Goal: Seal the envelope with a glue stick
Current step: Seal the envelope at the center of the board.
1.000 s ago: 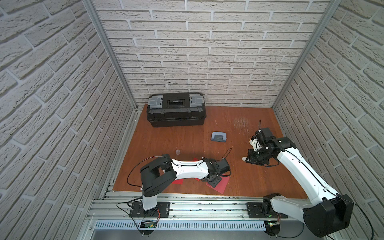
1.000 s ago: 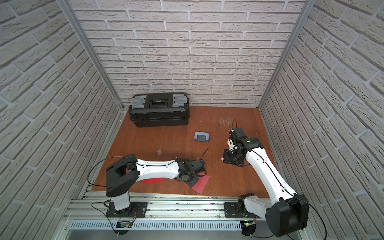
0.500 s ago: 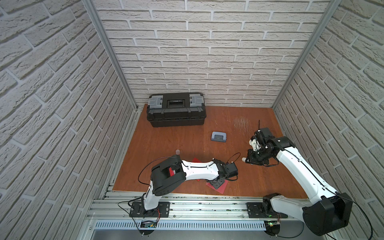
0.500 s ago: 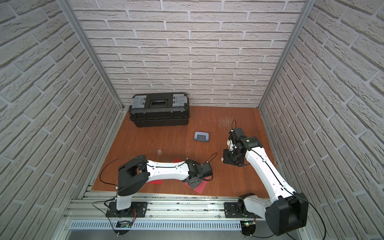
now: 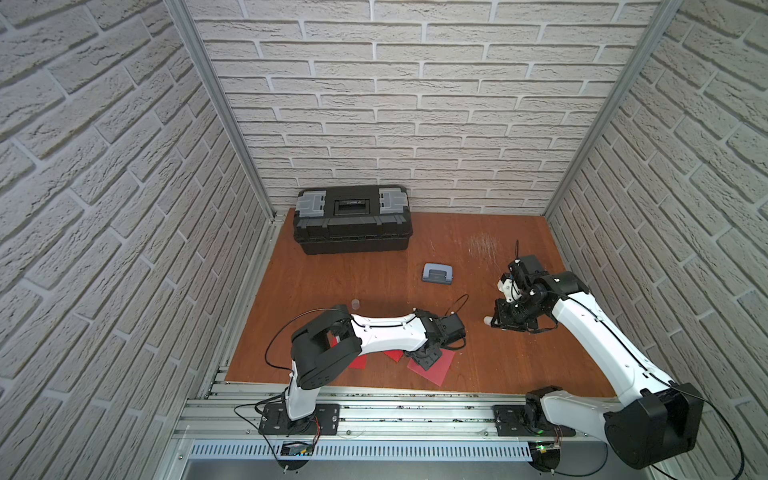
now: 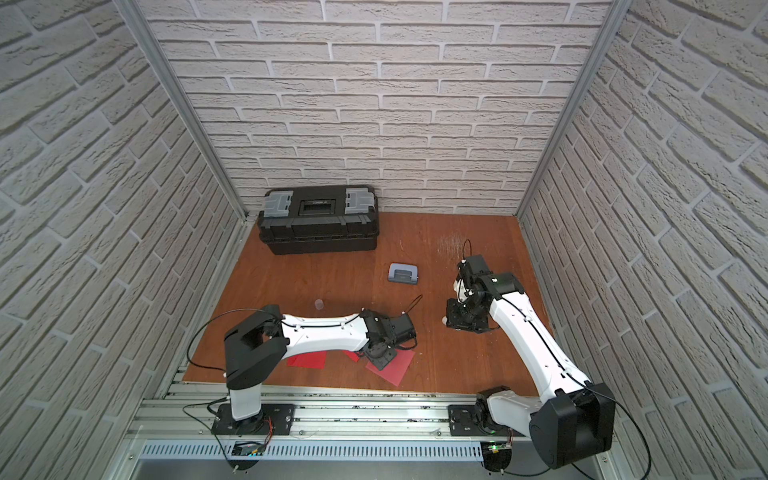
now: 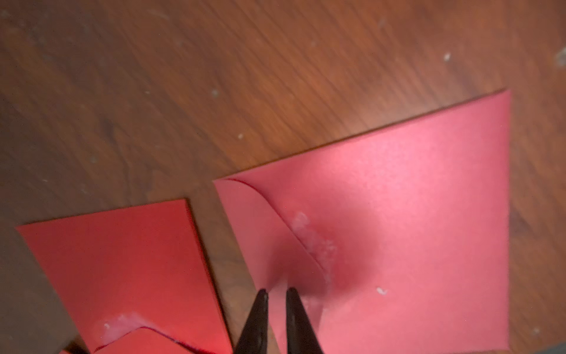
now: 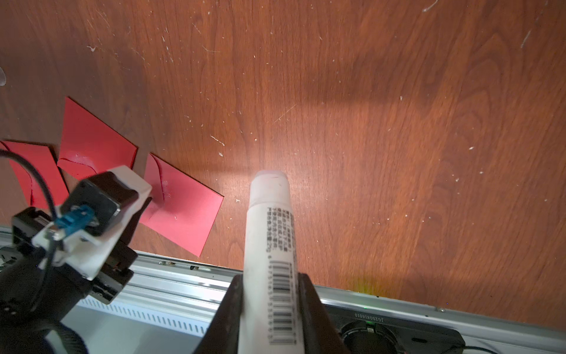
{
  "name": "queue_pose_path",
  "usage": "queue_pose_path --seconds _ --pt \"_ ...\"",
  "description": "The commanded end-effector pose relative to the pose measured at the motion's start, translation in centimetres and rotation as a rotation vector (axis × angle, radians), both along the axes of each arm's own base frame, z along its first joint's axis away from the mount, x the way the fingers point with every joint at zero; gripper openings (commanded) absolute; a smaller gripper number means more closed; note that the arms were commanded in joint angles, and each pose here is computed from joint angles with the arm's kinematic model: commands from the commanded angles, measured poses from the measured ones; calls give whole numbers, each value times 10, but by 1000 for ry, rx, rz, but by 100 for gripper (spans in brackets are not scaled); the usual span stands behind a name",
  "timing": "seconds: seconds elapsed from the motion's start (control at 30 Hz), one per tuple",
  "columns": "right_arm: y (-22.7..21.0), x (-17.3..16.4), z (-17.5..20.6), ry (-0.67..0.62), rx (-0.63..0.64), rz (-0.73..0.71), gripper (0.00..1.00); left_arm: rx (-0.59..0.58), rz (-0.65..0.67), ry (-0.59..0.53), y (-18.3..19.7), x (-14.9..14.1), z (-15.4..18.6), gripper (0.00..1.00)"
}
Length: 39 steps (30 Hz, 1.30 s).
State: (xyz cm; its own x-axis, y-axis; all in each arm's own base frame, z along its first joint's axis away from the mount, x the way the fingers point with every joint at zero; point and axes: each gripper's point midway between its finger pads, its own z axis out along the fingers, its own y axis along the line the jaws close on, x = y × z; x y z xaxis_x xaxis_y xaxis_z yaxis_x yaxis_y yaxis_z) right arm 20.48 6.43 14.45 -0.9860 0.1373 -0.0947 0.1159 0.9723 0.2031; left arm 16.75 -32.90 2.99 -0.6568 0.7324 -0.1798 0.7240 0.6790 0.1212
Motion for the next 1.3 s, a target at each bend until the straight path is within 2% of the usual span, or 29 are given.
queue_pose_path --seconds 0.0,0.23,0.57,0.87,0.97,1.03,1.27 --pt "3 3 7 -16 20 7 3 -95 -4 7 -12 4 15 15" --pt "4 4 6 -15 26 10 3 -102 -7 36 -15 1 7 15" --pt "4 2 4 -5 23 16 3 -75 10 101 -10 -12 -23 15" --pt "4 0 2 0 22 21 3 190 -58 90 20 -29 -56 14" --pt "3 0 3 -3 21 22 3 233 -97 78 19 -33 -56 14" --pt "3 0 3 1 21 21 3 214 -106 56 13 -29 -46 13" --pt "3 -1 3 4 19 22 3 -24 -54 10 -10 -9 4 17"
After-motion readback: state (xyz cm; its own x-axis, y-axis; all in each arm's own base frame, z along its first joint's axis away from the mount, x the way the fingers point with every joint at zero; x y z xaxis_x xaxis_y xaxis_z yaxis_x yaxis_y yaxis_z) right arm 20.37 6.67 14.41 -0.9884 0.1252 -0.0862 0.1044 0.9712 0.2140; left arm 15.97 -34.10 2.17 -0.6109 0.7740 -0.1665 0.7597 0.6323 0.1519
